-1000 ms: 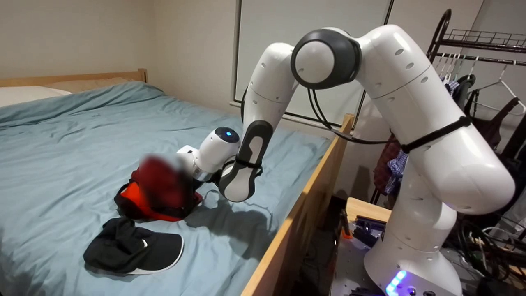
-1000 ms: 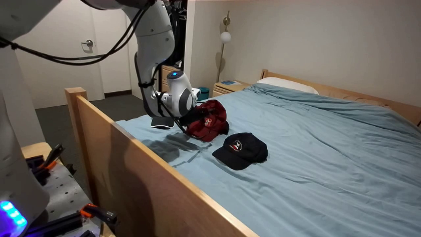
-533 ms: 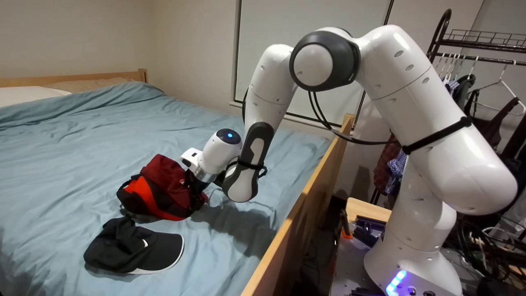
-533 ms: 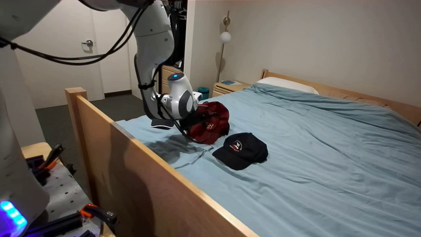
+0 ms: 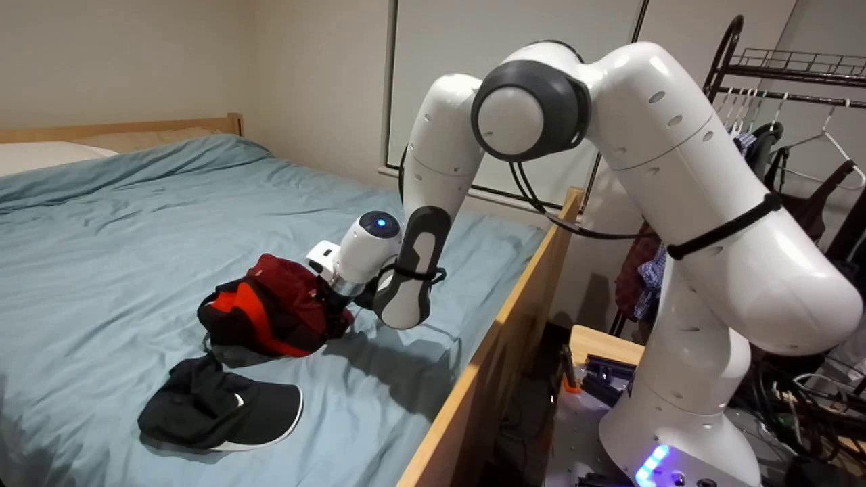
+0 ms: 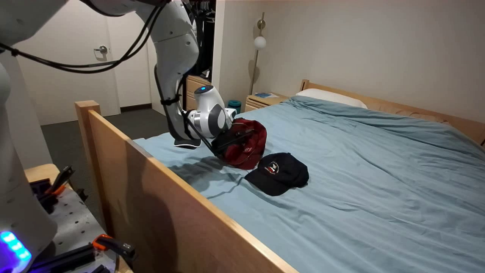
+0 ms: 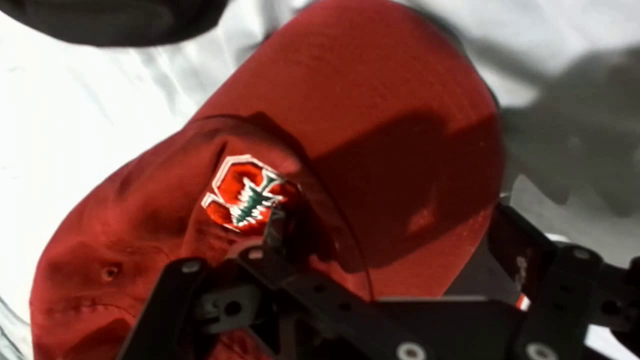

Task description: Move the caps to the right

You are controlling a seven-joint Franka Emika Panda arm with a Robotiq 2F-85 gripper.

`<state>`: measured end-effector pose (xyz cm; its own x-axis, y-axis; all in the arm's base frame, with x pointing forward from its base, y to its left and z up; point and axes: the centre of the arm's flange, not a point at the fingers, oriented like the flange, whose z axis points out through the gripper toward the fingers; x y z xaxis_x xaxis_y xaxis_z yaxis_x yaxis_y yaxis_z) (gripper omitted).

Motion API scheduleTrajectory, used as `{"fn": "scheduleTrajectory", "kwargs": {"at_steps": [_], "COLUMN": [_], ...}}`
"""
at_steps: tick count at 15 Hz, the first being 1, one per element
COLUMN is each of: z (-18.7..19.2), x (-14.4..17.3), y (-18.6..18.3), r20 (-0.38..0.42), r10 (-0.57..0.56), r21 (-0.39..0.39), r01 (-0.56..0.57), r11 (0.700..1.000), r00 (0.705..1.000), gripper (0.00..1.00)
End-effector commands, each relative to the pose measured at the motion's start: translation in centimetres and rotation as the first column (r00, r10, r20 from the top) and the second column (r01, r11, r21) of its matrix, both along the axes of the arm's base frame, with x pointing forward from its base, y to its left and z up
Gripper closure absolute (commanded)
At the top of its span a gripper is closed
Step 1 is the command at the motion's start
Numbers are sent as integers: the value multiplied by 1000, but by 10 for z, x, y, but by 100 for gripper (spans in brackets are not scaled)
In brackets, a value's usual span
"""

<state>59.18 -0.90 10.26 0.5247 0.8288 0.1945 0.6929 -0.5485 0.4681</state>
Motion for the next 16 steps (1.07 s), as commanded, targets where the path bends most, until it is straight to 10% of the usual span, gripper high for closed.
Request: {"fn": "scheduleTrajectory", "kwargs": {"at_steps": [1, 16], "z": [-17, -32], "x": [-8, 9], "y": [-29, -21], "r20": [-31, 104], "r10": [-95, -172], "r21": [-88, -141], "r01": [92, 186], "r11": [992, 972], "r00": [995, 980], "gripper": [0, 0]}}
